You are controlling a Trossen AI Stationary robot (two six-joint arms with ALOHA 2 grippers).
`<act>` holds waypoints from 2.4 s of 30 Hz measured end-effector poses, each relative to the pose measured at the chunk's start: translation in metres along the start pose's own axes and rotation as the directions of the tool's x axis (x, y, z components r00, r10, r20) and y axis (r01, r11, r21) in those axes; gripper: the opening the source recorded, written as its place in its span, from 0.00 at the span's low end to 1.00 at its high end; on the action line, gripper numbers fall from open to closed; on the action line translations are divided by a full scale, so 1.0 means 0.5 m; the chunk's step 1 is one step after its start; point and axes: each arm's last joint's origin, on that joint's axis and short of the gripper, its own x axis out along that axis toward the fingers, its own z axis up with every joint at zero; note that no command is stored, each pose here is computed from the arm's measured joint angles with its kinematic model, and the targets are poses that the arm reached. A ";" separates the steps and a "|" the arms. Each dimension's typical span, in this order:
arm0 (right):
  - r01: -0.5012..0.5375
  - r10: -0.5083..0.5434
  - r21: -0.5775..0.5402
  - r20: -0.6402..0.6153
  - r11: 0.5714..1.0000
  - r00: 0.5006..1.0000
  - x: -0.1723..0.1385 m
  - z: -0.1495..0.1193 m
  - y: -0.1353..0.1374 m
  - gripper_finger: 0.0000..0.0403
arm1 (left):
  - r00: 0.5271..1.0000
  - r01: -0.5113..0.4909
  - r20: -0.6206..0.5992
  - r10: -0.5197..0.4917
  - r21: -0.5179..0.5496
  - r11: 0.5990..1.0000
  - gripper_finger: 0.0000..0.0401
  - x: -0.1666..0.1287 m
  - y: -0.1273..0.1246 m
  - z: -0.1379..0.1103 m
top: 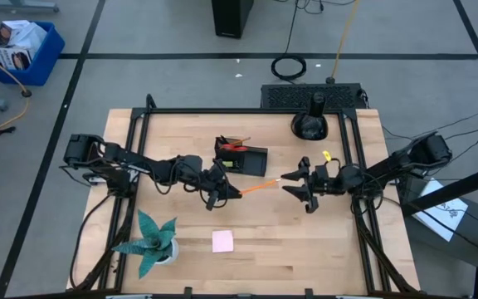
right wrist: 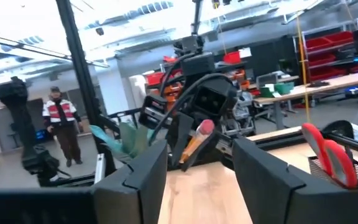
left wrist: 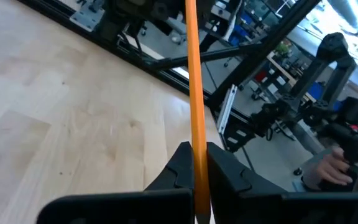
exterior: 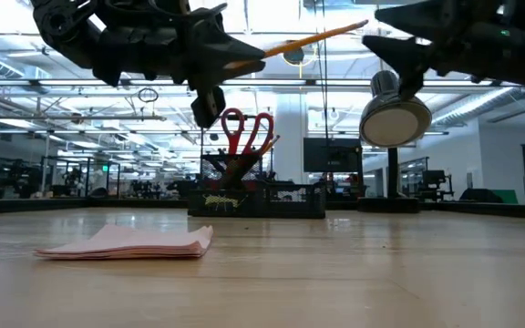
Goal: Pick and place office supplies into organizer
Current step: Put the orange pencil into the black desk organizer
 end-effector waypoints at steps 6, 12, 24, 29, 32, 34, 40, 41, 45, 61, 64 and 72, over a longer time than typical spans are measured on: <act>-0.025 0.025 -0.003 -0.017 1.000 1.000 0.045 -0.003 0.011 0.44 | 1.000 0.011 0.000 -0.011 0.001 1.000 0.04 0.000 -0.002 0.001; -0.025 0.025 -0.033 0.000 0.999 1.000 0.069 0.002 0.016 0.42 | 1.000 0.011 0.002 -0.011 0.002 1.000 0.04 0.000 -0.001 0.001; -0.050 0.051 -0.047 0.025 0.998 0.998 0.073 0.009 0.019 0.18 | 1.000 0.014 0.003 -0.015 0.018 1.000 0.03 0.000 -0.003 0.001; -0.049 0.051 -0.076 0.021 0.996 0.999 0.073 0.008 0.019 0.03 | 1.000 0.021 0.021 -0.022 0.021 1.000 0.08 0.000 -0.004 0.004; -0.050 0.052 -0.080 0.023 0.996 0.998 0.073 0.009 0.019 0.04 | 0.999 0.028 0.031 -0.029 0.024 0.999 0.06 0.000 -0.006 0.006; -0.050 0.053 -0.080 0.025 0.996 0.998 0.072 0.009 0.019 0.05 | 0.999 0.028 0.036 -0.029 0.026 0.999 0.04 0.000 -0.006 0.007; -0.050 0.054 -0.110 0.028 0.993 0.998 0.072 0.010 0.019 0.02 | 0.999 0.008 0.049 -0.010 0.032 0.999 0.07 0.000 -0.005 0.008; -0.049 0.052 -0.115 0.028 0.992 0.998 0.072 0.010 0.019 0.02 | 0.998 -0.009 0.055 0.007 0.029 1.000 0.10 0.000 -0.004 0.008; -0.041 0.042 -0.120 0.008 0.992 0.999 0.072 0.006 0.018 0.04 | 0.996 -0.064 0.065 0.060 0.067 0.996 0.26 -0.001 0.003 0.007; 0.094 -0.102 -0.218 -0.026 0.971 0.994 0.072 -0.004 0.006 0.02 | 0.982 -0.177 0.083 0.169 0.100 0.979 0.66 -0.084 0.034 0.045; 0.102 -0.108 -0.229 -0.014 0.968 0.994 0.071 0.000 0.005 0.03 | 0.968 -0.209 0.165 0.187 0.128 0.969 0.65 -0.129 0.022 0.051; 0.193 -0.203 -0.315 0.002 0.929 0.979 0.084 0.029 0.000 0.03 | 0.896 -0.267 0.408 0.176 0.177 0.947 0.63 -0.248 -0.003 0.023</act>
